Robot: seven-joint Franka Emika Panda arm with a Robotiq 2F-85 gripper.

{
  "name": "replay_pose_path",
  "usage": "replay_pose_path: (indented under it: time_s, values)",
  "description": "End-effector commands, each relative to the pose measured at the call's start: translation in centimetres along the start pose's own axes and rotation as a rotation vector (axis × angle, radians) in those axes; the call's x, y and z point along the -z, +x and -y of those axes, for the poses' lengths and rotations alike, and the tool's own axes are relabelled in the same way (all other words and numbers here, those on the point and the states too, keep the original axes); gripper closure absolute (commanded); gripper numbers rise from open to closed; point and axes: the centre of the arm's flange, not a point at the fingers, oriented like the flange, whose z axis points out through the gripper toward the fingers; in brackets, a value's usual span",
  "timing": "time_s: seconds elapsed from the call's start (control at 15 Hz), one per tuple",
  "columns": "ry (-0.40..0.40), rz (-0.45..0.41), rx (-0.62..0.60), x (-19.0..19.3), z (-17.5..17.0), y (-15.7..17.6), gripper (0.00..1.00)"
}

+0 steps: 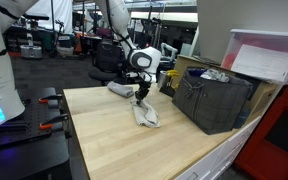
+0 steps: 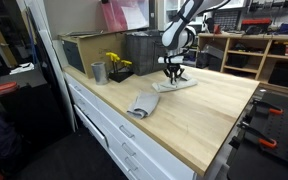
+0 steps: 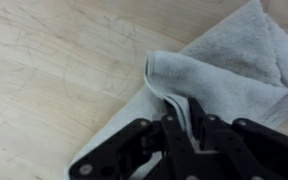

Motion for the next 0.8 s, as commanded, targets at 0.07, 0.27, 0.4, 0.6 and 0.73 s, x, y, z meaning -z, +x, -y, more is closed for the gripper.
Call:
replay_pose_path:
  time_s: [0.07,0.27,0.4,0.6,0.73]
  values:
    - [0.111,0.104,0.074,1.6,0.6,-0.9,1.00]
    - [0.150,0.153,0.086,2.8,1.7,-1.2,0.99]
    - [0.167,0.161,0.091,3.7,2.8,-1.2,0.99]
    - [0.181,0.159,0.071,5.1,4.3,-1.0,0.99]
    - [0.193,0.154,0.056,6.0,5.3,-0.4,0.99]
